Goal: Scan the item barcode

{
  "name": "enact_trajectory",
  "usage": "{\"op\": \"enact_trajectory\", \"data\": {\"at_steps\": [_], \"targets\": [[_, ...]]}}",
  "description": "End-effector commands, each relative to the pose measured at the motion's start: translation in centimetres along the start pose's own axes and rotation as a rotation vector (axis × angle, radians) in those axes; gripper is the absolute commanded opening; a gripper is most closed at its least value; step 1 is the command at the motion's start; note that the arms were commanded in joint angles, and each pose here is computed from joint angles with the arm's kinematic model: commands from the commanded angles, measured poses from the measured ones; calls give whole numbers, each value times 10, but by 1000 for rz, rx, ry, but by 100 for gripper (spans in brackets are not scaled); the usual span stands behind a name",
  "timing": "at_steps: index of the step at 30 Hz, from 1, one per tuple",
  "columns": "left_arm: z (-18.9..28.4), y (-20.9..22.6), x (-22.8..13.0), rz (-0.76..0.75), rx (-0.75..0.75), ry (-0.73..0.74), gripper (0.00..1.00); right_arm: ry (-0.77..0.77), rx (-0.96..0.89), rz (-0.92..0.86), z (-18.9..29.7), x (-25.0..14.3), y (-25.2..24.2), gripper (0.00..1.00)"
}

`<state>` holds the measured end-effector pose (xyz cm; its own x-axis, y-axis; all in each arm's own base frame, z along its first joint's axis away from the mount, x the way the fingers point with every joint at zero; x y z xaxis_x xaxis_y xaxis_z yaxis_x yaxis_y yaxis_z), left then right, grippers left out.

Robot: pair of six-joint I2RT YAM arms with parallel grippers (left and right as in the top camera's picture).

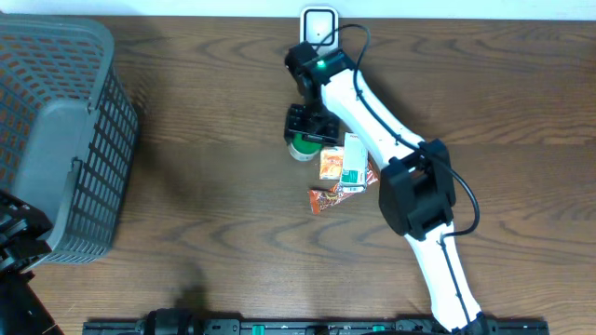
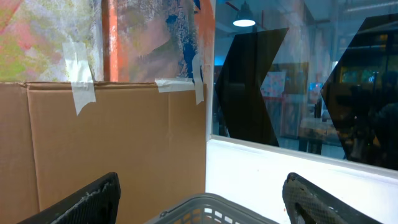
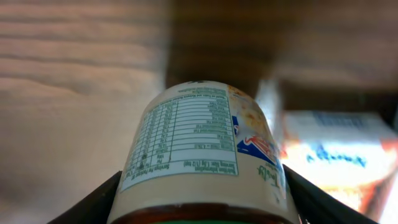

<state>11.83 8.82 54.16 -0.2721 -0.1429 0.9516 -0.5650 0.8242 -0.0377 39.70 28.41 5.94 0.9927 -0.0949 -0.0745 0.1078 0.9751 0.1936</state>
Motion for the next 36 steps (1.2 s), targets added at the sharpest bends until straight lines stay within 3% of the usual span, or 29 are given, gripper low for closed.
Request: {"op": "enact_trajectory", "data": {"at_steps": [1, 8, 16, 21, 22, 23, 36], "targets": [[-1, 0, -2, -14, 3, 2, 84, -95, 3, 99, 15, -1, 22, 69], [-1, 0, -2, -14, 3, 2, 84, -104, -43, 148, 3, -15, 35, 71], [-1, 0, -2, -14, 3, 2, 84, -127, -81, 171, 1, -10, 29, 85], [-1, 0, -2, -15, 3, 2, 84, -130, -89, 217, 0, -9, 28, 87], [-1, 0, -2, -15, 3, 2, 84, -128, -92, 259, 0, -9, 28, 80], [-1, 0, -2, -15, 3, 2, 84, -126, -95, 295, 0, -9, 28, 99], [-1, 0, -2, -14, 3, 2, 84, -97, -104, 375, -1, -11, 23, 99]]}}
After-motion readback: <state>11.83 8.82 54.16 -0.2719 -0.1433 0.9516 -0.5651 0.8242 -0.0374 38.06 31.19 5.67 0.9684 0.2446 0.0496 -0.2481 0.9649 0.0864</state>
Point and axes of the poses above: each gripper's point midway between its finger pads, its own z axis back along the fingers, its own y axis along the line the jaws close on, x = y × z, the point moved 1 cm from there along z, back along the fingers
